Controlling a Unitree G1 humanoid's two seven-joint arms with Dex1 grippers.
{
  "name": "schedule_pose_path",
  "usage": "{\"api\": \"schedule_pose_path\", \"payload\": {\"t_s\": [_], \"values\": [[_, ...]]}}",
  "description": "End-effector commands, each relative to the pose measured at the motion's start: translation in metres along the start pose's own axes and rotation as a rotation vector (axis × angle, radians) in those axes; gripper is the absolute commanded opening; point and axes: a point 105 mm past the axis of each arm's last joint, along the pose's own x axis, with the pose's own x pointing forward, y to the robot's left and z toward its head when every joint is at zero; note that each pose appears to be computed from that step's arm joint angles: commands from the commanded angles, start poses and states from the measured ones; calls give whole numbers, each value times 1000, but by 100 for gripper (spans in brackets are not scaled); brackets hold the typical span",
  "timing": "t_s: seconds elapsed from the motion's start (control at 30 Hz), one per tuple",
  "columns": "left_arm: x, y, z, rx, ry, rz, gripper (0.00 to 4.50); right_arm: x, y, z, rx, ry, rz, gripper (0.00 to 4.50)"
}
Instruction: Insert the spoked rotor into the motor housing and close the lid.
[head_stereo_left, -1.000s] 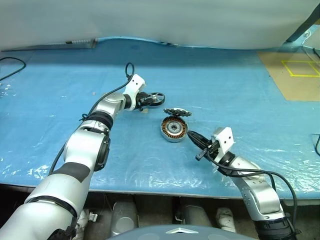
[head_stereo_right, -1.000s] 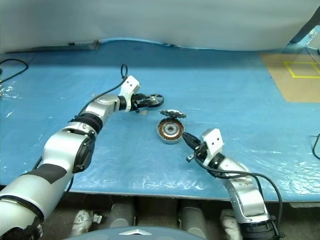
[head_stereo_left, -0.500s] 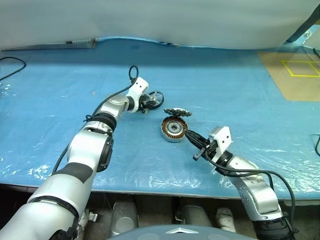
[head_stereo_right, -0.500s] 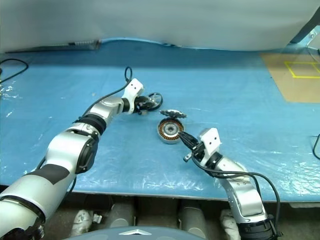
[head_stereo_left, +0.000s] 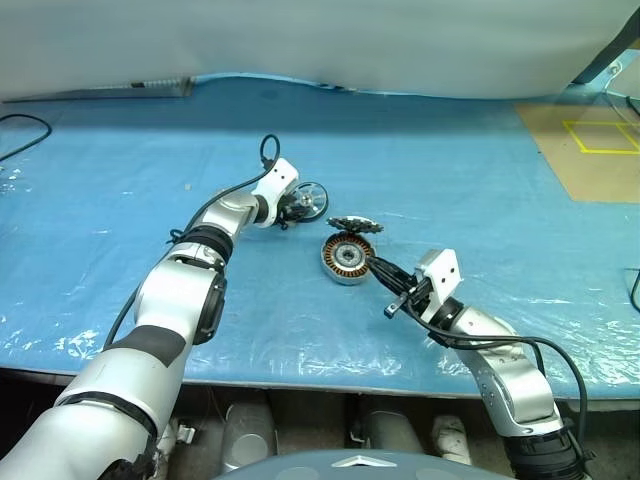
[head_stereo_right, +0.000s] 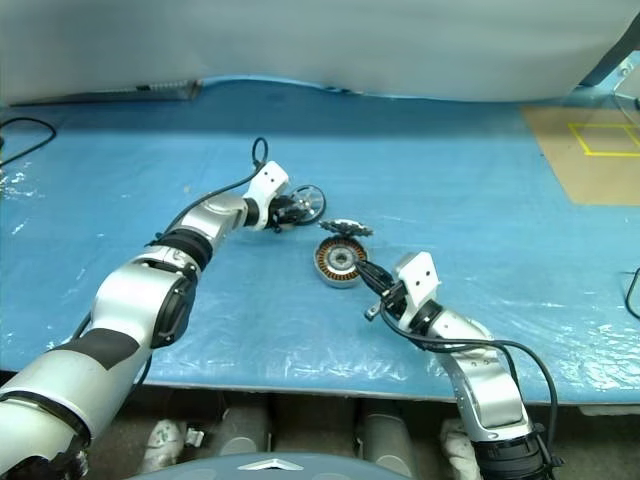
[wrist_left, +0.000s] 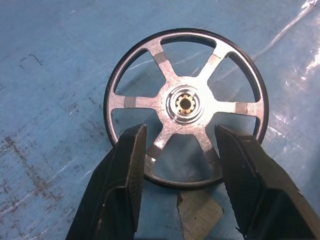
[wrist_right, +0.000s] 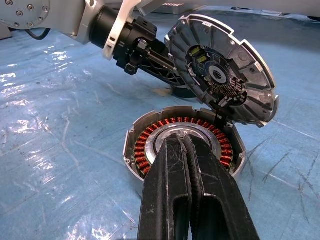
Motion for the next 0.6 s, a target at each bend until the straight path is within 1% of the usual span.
{"api": "schedule_pose_path", "payload": {"t_s": [0.03,0.1,0.3,0.4,0.5,0.53,0.6], "values": [[0,0,-10,13,44,17,172,1,0,9,-19,-26,4,0],[1,0,-11,14,47,22,114,1,0,9,-20,-24,2,0],[0,1,-11,11,43,18,113,1,0,8,-21,-19,0,0],[-6,8,-9,9,27,18,113,0,0,8,-22,-18,1,0],[-17,18,-1,12,-17,13,110,0,0,9,-22,-20,4,0],[-21,22,1,17,-28,11,94,0,0,9,-21,-22,6,0],[-32,30,4,38,-47,6,37,0,2,10,-16,-26,14,0]]}}
